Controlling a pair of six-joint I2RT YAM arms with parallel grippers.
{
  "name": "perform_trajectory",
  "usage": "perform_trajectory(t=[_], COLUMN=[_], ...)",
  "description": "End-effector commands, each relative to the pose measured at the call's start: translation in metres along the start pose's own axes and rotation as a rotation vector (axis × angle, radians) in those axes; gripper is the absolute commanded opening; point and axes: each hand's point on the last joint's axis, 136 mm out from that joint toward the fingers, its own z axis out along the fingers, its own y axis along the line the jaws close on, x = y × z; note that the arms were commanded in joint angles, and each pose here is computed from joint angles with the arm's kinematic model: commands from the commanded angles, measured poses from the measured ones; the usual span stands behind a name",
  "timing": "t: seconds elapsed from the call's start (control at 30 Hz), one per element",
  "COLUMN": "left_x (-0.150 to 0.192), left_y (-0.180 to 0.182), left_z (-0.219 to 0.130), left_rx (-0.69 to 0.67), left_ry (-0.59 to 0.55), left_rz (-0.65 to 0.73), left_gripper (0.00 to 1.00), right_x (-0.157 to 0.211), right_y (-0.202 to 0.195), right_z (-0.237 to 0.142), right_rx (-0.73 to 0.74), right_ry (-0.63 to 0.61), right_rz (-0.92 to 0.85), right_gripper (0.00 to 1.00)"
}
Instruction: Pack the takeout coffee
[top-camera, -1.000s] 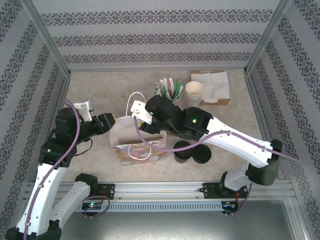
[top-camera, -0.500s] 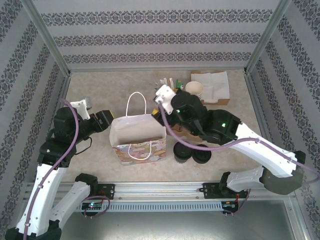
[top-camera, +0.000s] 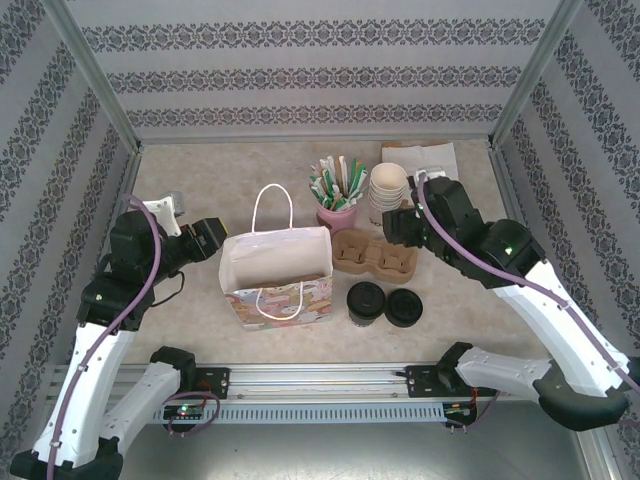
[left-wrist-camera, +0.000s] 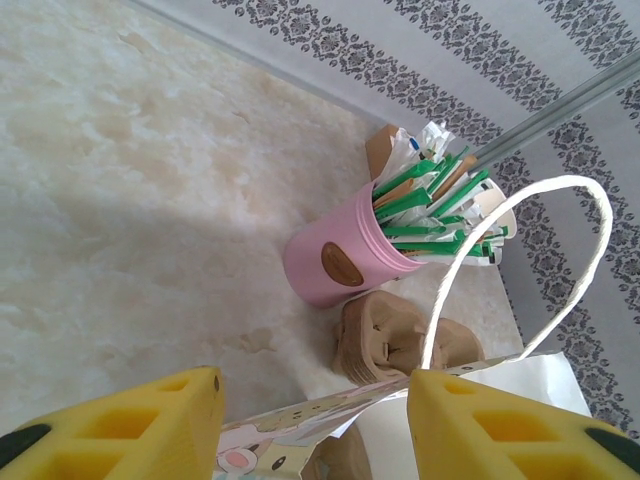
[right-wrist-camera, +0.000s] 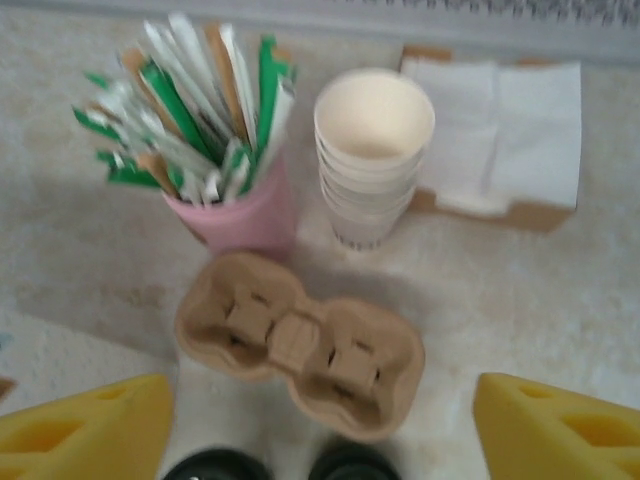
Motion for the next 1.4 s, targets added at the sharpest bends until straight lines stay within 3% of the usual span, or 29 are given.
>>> perform_trajectory(t=[0.0,0.1,0.23,0.53,0.8,1.03,1.37], left_x=[-0.011,-0.008,-0.003,0.009,0.017,0.021,0.025], left_y=[-0.008,-0.006,-0.002,0.004,0.008,0.008,0.010], left_z=[-0.005,-0.001,0.001,0.002,0.004,0.004,0.003], left_rx=[0.022,0.022,0.010,-0.004,-0.001,-0.002,-0.004], left_ry=[-0.045,-0.037,-0.020,0.024,0.042,0.060,0.070], left_rz=[0.054,0.056,0.063,0.066,0.052,0.050,0.038], left_gripper=[0.52,0.52,0.52,0.52,0.52,0.52,0.52], right_x=[0.058,0.088,0.115,0.165,0.181,0.182,0.186], right_y=[-0.003,-0.002,0.006,0.045,0.061,0.063,0.071], right_z=[0.006,0.014,0.026,0.047,0.057,0.063,0.072], right_rx=[-0.010,0.010,0.017,-0.006,-0.022,0.023,0.018], right_ry=[0.228,0.342,0.404,0.516,0.523,0.523,0.527], right_rz=[0.050,0.061,0.088,0.096,0.137,0.089,0.089], right_gripper=[0.84,0.90,0.96,0.98,0.96,0.83,0.89])
